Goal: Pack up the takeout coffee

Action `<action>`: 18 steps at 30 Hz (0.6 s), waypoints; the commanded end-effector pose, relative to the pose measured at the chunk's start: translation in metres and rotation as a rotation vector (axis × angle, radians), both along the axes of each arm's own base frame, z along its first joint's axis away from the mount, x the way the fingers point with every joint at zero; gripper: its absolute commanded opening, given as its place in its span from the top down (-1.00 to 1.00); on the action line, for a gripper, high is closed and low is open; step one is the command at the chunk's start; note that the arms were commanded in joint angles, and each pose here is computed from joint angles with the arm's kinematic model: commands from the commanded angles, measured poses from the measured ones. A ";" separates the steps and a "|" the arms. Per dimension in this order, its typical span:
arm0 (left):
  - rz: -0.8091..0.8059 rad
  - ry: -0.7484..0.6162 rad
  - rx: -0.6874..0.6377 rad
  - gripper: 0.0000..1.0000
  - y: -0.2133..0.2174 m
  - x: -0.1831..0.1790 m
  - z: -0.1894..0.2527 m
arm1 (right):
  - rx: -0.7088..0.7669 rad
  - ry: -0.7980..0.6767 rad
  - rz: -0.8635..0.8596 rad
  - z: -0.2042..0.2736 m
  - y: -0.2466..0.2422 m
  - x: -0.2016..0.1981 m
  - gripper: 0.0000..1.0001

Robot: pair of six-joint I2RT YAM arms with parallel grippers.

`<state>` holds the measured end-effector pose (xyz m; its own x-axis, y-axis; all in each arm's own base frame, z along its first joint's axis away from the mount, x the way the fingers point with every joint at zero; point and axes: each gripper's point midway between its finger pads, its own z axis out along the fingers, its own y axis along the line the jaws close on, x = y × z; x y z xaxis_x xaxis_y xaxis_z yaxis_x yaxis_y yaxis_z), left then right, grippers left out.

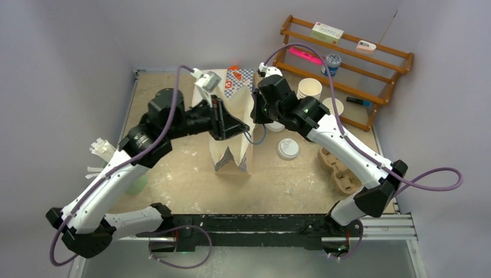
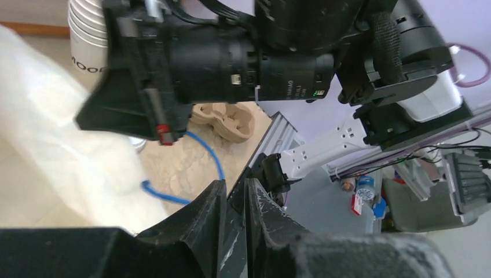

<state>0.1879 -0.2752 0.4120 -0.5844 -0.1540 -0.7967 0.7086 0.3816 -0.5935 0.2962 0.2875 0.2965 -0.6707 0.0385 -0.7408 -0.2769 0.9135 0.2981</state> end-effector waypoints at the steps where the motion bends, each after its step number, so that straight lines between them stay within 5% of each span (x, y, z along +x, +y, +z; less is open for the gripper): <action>1: 0.103 -0.047 0.119 0.54 -0.022 0.005 -0.006 | 0.037 -0.037 -0.031 0.015 0.005 0.009 1.00; 9: 0.439 -0.072 0.425 0.24 0.010 0.044 -0.048 | 0.038 -0.039 -0.038 0.015 0.003 0.009 1.00; 18: 0.695 -0.162 0.508 -0.08 0.069 0.062 -0.027 | 0.032 -0.045 -0.030 0.017 0.001 0.007 1.00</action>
<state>0.2422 -0.2482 0.3465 -0.4780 0.0041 -0.8783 0.3898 0.8971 -0.2079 0.3024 0.2901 0.2899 -0.6731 0.0456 -0.7382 -0.2570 0.9215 0.2913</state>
